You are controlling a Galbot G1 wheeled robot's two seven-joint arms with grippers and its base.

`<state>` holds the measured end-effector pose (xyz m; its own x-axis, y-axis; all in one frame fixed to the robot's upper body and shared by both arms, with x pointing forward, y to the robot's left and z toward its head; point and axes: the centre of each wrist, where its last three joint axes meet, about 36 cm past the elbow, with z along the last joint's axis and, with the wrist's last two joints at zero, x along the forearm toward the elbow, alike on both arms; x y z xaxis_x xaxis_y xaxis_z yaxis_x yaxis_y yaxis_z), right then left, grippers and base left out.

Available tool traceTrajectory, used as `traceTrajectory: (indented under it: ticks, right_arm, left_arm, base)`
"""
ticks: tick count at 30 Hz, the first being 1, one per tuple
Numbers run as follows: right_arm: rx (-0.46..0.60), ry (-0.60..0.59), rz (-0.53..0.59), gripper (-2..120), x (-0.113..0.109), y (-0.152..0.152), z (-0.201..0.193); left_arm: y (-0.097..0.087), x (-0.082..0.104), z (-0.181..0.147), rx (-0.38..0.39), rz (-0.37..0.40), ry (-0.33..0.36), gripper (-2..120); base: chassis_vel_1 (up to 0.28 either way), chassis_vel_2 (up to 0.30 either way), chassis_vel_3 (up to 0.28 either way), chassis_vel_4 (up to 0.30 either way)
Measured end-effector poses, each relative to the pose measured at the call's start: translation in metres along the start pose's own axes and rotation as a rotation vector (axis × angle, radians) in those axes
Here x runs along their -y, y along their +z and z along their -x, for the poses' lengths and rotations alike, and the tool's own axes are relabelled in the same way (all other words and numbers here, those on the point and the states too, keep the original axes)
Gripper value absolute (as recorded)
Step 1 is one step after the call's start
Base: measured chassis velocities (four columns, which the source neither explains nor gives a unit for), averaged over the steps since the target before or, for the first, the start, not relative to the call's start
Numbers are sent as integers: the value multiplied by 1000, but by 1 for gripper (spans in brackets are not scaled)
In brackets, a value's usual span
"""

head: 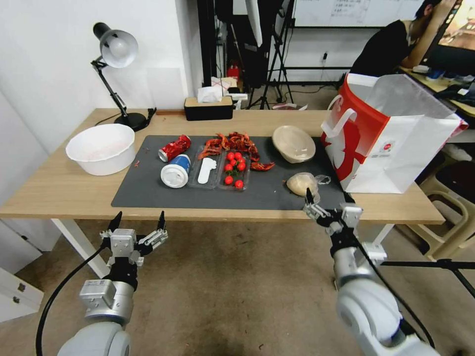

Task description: Pick up the trash from the table and place it into the takeout bag.

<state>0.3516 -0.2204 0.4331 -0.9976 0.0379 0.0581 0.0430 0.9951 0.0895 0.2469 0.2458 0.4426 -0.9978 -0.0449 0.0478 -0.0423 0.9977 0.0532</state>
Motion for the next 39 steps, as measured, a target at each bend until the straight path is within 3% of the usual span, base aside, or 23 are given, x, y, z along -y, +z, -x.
traceTrajectory:
  ticks: [12,21,33,38,39]
  right_arm:
    - [-159,-7,63,98,-18,2,57]
    - [-190,-2,62,91,-24,1,73]
    - [-225,5,43,44,-26,5,74]
    - [-225,6,44,34,-26,6,73]
    - [-224,7,45,26,-26,5,72]
  left_arm:
    - [2,-1,0,3,2,-11,100]
    - [3,-2,0,4,3,-16,100]
    - [7,-2,1,8,3,-18,100]
    - [8,-2,1,8,3,-18,100]
    - [9,-2,1,9,4,-18,100]
  base:
    - [0,0,0,0]
    - [0,0,0,0]
    - [0,0,0,0]
    - [0,0,0,0]
    - [0,0,0,0]
